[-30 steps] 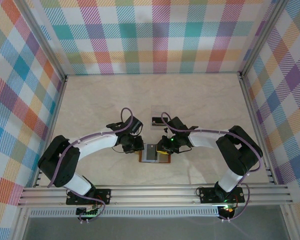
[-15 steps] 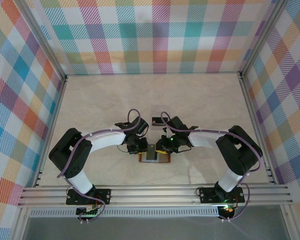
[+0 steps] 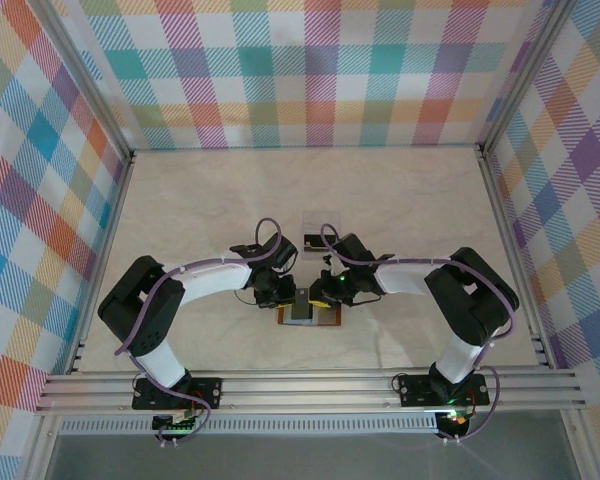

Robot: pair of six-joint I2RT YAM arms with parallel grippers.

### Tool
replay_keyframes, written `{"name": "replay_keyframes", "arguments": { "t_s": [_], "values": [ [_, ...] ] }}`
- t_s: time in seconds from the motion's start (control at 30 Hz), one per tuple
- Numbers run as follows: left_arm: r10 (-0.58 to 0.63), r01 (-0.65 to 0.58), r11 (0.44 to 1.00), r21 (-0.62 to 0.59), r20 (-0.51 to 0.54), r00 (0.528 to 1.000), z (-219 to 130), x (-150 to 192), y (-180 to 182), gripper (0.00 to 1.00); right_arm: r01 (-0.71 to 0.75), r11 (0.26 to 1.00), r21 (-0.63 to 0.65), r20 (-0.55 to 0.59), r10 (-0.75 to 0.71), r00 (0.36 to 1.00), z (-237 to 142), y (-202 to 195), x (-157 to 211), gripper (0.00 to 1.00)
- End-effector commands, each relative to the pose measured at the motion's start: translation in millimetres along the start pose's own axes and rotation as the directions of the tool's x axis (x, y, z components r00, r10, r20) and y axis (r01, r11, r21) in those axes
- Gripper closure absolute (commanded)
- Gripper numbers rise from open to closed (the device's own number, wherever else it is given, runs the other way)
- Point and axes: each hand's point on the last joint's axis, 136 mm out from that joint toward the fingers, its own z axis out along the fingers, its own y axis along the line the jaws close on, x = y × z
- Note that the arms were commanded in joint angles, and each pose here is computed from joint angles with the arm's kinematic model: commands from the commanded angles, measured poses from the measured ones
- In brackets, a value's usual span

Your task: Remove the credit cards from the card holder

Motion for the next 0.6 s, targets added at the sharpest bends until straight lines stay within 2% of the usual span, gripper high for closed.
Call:
{"name": "replay_keyframes", "arguments": {
  "t_s": [0.0, 0.13, 0.23, 0.33, 0.57],
  "values": [
    [-0.01, 0.005, 0.996, -0.089, -0.052, 0.999, 16, 14, 24, 0.85, -0.014, 0.999, -0.047, -0.016, 0.014, 1.0, 6, 2, 2, 0.85],
    [-0.015, 0.011, 0.994, -0.105, -0.043, 0.999, 15, 14, 27, 0.85, -0.029, 1.0, 0.012, 0.015, 0.029, 0.999, 0, -11, 2, 0.89],
    [-0.02, 0.016, 0.994, -0.109, -0.038, 0.999, 14, 15, 29, 0.85, -0.031, 0.999, 0.044, 0.046, 0.029, 0.999, -10, -17, 2, 0.88],
    [-0.023, 0.018, 0.993, -0.113, -0.04, 0.999, 14, 15, 30, 0.85, -0.035, 0.999, 0.037, 0.056, 0.033, 0.998, -15, -20, 2, 0.84],
    [-0.026, 0.021, 0.993, -0.12, -0.04, 0.999, 14, 16, 32, 0.85, -0.033, 0.999, -0.03, 0.056, 0.035, 0.998, -17, -10, 1, 0.88]
  ]
}}
